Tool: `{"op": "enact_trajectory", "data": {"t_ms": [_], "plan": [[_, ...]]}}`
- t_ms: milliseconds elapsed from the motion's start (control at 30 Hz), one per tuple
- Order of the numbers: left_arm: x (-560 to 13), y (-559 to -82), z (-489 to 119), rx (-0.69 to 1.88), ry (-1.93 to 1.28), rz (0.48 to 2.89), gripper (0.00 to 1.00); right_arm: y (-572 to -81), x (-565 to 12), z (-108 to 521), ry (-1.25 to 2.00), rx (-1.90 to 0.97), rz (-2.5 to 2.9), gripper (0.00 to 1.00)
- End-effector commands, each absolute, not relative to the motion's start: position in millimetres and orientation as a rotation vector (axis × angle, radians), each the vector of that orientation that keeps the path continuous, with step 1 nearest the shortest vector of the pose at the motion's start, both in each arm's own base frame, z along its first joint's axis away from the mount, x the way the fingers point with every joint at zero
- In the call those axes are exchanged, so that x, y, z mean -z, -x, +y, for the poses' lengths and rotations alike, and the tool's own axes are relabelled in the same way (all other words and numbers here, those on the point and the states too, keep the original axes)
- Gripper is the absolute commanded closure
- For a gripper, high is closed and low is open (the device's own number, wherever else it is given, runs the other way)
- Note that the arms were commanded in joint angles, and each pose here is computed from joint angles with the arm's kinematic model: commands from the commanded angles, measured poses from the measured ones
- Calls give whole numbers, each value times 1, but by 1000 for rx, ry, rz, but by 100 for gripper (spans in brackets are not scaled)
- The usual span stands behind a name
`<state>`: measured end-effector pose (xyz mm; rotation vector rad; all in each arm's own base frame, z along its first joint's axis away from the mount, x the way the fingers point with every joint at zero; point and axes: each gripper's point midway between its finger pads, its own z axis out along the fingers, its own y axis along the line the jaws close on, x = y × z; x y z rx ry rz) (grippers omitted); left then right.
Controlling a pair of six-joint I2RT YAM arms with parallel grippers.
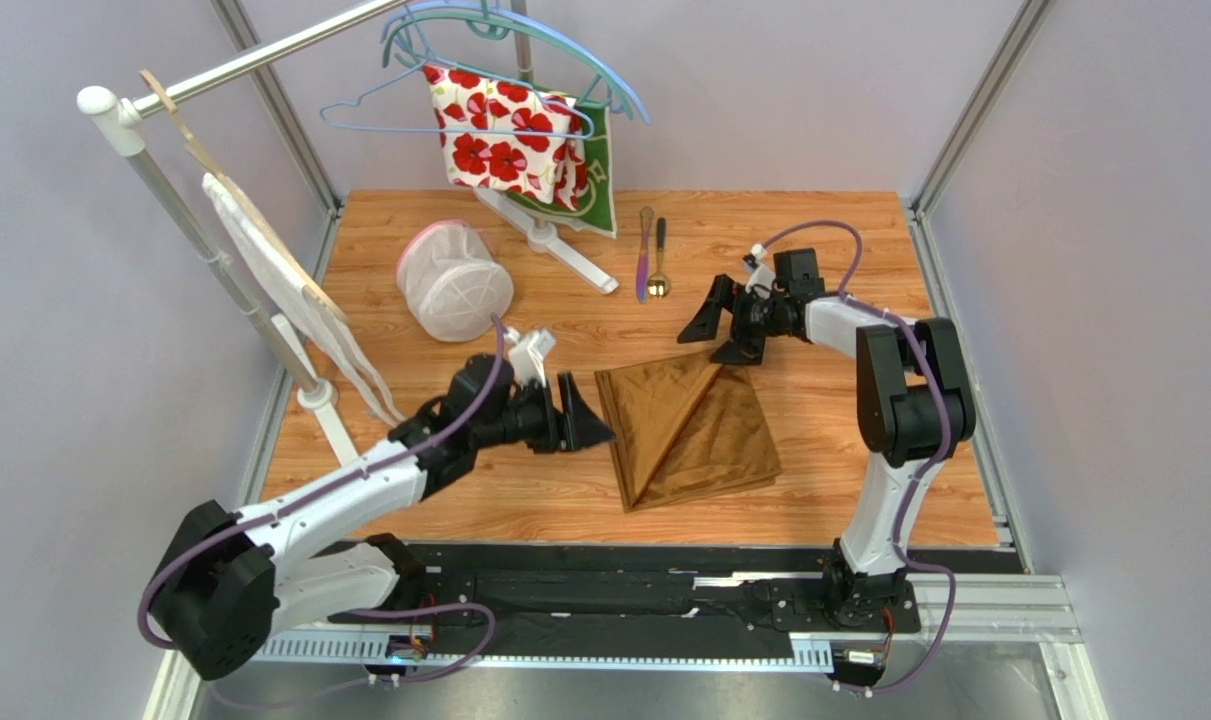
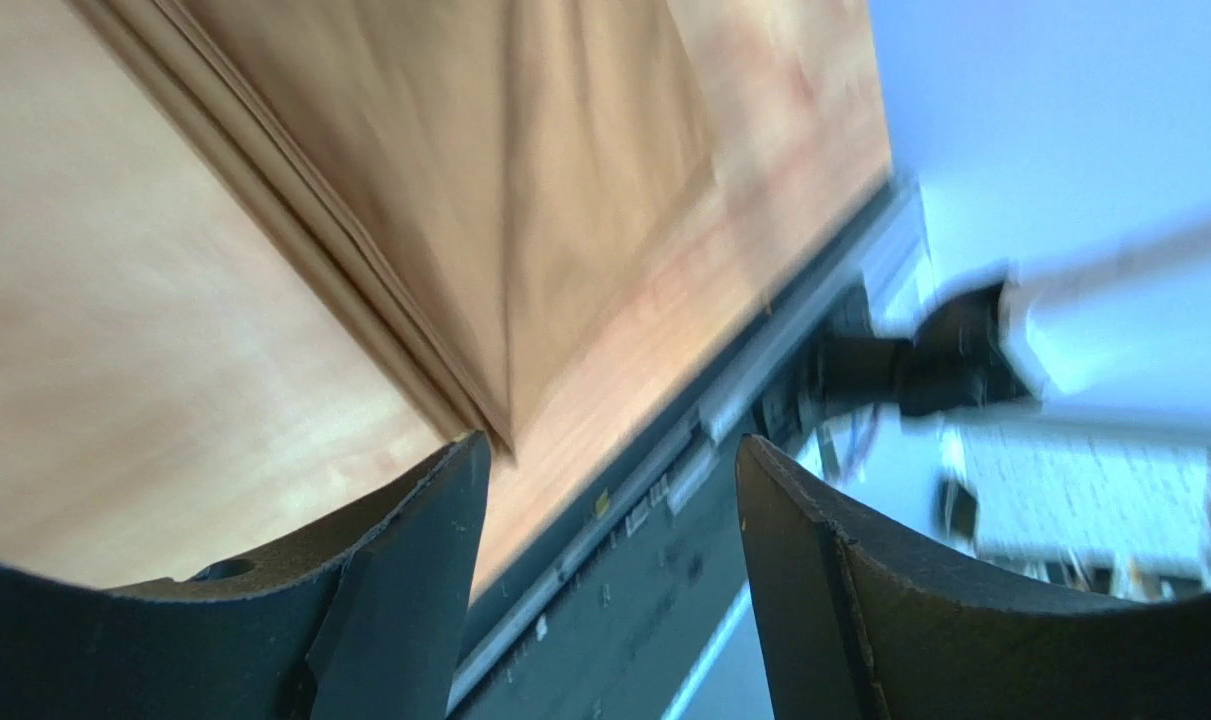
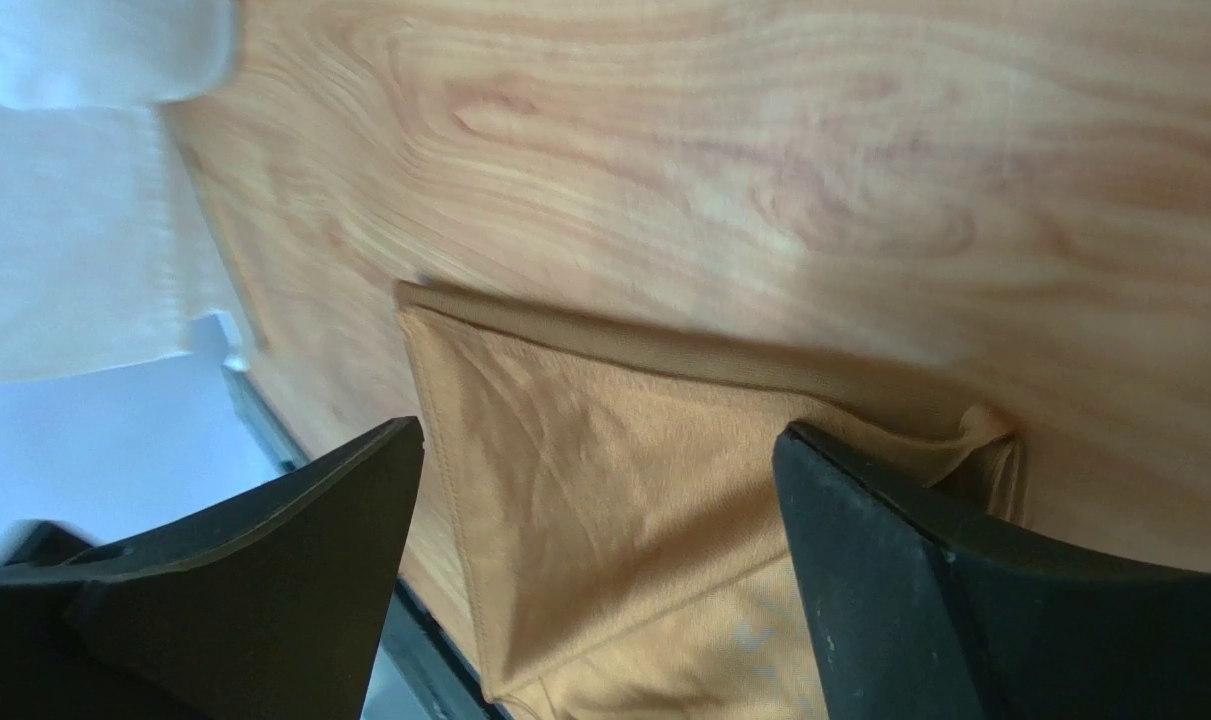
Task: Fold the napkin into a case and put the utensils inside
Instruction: Smooth out the upper triangle-folded napkin at the center of the board, then pick up the upper triangle-folded napkin from the center of the board.
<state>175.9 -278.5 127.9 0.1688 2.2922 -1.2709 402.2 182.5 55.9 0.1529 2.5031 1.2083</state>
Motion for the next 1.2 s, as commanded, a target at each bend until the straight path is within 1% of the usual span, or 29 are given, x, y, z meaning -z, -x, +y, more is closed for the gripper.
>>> {"op": "enact_trajectory", "data": {"t_ms": [0,33,67,100,133,200,233,267,333,433,500,633,933,1167], "plan": [[-98,-217,-240,920,-10,2519,29,-381,-100,173,-24,-844,2585,8],[-110,-234,-245,901,-9,2502,29,-377,-107,171,-22,-799,2589,8],[-94,-243,-243,831,-1,2561,29,-368,-107,166,-35,-711,2619,8],[-88,-252,-237,741,15,2582,30,-362,-125,165,-24,-679,2584,8],[-100,-270,-243,718,9,2549,30,-356,-130,162,-35,-639,2584,8],[-82,-285,-237,578,-8,2602,30,-335,-132,161,-24,-579,2597,8],[-94,-300,-244,565,-7,2578,32,-328,-148,161,-10,-574,2551,8],[-84,-305,-244,522,-12,2614,33,-314,-140,162,-1,-529,2573,8],[-88,-316,-248,486,-11,2607,34,-299,-151,162,27,-510,2543,8],[-81,-327,-252,455,-8,2609,33,-270,-147,173,108,-506,2556,9],[-67,-328,-255,431,-15,2645,33,-257,-149,176,125,-514,2545,9],[-59,-334,-263,434,-27,2650,34,-234,-145,189,198,-531,2545,9],[-38,-349,-276,362,-32,2618,35,-211,-111,203,259,-527,2602,9],[-18,-351,-275,332,10,2635,37,-199,-101,227,350,-482,2612,9]]}}
